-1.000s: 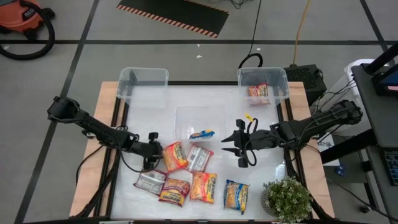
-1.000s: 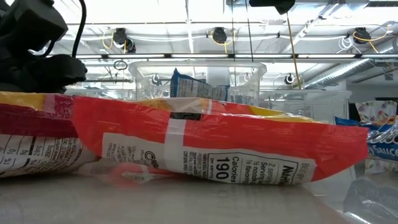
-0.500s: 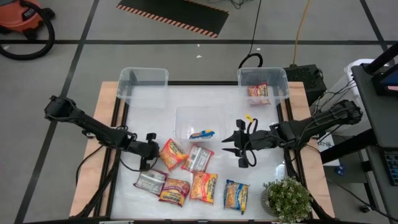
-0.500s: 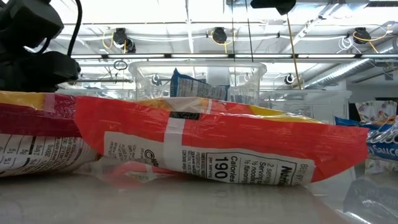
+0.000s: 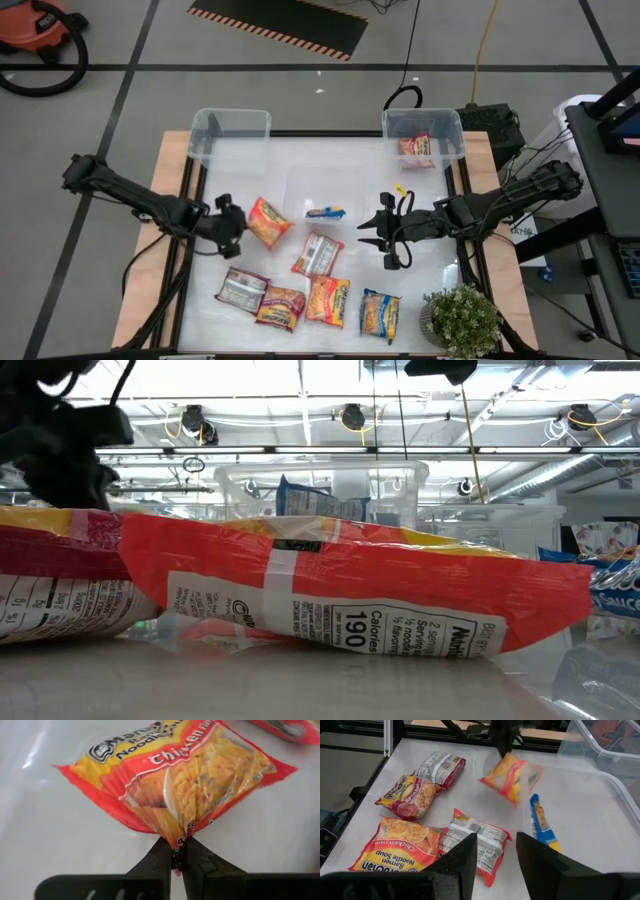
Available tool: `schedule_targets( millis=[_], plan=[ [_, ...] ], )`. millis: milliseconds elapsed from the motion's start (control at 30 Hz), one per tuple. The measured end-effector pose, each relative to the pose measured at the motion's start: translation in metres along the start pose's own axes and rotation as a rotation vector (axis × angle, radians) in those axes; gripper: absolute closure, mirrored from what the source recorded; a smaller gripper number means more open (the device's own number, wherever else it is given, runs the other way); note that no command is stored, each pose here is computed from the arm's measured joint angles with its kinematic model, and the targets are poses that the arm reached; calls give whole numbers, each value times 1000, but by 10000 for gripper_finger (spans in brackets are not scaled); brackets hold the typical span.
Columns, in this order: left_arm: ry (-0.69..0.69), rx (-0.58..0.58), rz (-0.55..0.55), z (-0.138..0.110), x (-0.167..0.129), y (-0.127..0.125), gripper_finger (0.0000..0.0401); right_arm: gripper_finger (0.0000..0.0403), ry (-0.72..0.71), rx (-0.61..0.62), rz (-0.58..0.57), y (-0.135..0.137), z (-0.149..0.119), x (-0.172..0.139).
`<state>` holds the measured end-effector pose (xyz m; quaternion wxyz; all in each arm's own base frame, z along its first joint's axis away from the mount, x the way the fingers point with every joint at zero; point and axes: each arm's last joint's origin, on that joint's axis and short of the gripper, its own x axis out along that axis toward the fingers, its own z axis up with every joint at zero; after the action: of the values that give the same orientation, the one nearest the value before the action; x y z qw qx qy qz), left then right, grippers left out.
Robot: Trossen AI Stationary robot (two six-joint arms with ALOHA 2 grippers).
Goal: Sort Maruchan noodles
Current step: Put the top left orange noodle pack into the top left transparent bin
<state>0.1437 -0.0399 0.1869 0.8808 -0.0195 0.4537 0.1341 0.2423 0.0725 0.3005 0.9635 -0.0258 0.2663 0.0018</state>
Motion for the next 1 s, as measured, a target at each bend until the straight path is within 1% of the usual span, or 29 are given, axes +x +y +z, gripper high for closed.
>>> schedule_targets(
  millis=[167, 300, 433, 567, 767, 867, 1000],
  plan=[
    [-76, -75, 87, 25, -25, 3, 381, 273, 0, 0, 0, 0, 0, 0],
    [-156, -94, 113, 45, -45, 4, 381, 273, 0, 20, 0, 0, 0, 0],
    [-174, -87, 185, 55, -63, 10, 382, 273, 0, 29, 0, 0, 0, 0],
    [-201, -151, 302, 61, -75, 20, 383, 273, 0, 29, 0, 0, 0, 0],
    [-227, -227, 439, 69, -75, 37, 383, 273, -1, 30, -6, 0, 0, 0],
    [-211, -252, 536, 72, -72, 50, 383, 273, -1, 30, -7, 0, 0, 0],
    [-168, -287, 624, 73, -68, 68, 383, 273, -1, 30, -7, 0, 0, 0]
  ],
)
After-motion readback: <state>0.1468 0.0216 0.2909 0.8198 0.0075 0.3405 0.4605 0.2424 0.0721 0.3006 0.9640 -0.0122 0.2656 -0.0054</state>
